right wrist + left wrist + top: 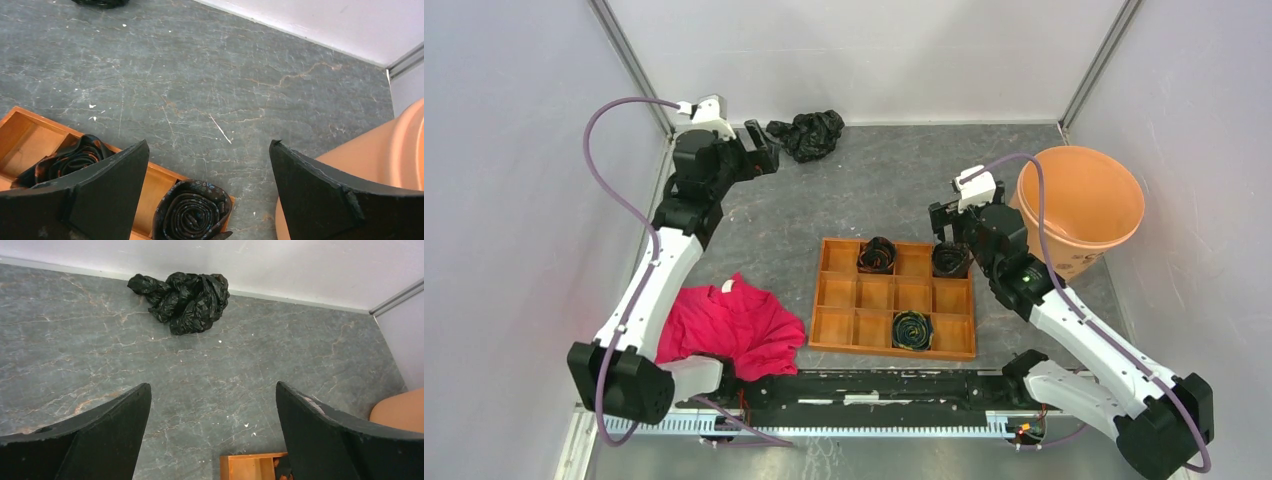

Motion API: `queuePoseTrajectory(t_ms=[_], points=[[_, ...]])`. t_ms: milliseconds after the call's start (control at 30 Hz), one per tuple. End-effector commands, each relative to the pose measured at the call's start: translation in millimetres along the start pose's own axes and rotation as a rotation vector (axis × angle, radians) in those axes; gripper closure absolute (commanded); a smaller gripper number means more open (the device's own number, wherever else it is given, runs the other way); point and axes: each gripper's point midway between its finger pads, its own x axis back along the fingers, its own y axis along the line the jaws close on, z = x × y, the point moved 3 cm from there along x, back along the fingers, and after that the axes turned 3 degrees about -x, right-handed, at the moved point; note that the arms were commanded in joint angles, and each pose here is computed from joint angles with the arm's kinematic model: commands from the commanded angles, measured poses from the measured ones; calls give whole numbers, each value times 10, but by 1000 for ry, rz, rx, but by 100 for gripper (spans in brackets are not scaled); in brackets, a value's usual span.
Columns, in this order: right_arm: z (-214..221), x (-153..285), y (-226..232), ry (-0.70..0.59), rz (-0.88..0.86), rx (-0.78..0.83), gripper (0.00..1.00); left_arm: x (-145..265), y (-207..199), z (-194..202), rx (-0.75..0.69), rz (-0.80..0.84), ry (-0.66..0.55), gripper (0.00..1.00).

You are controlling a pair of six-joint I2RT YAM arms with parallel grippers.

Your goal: Put the trash bags into the trash bin

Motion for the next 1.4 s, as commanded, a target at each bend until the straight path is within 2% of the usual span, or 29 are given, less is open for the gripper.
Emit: queuePoseTrajectory(t_ms=[0, 333, 500, 633, 800, 933, 1033, 1133, 1200, 1367], points=[[-183, -54, -75, -121, 63, -69, 2, -163, -34, -67, -26, 46, -59, 0], [-118, -161, -55, -95, 110, -136, 2, -592, -80, 304, 47, 103, 43, 0], [-1, -221, -90, -41, 207, -260, 2, -947, -76, 605, 161, 117, 101, 0], [7, -277, 42, -14, 141, -281, 2, -1345, -46, 821, 309, 104, 100, 0], [45, -253, 154, -42, 52, -272, 2, -1915, -92, 1061, 400, 133, 118, 0], [20, -208, 254, -74, -15, -180, 2, -2356, 19, 1295, 400, 94, 121, 0], [-2, -172, 357, -90, -90, -116, 2, -2654, 121, 1520, 367, 57, 169, 2], [10, -145, 444, -103, -163, -67, 2, -2896, 156, 1547, 312, 42, 200, 10], [25, -141, 472, -98, -182, -61, 2, -2976, 205, 1593, 280, 15, 223, 21], [52, -157, 501, -92, -204, -31, 2, -3027, 333, 1644, 220, -57, 239, 25]])
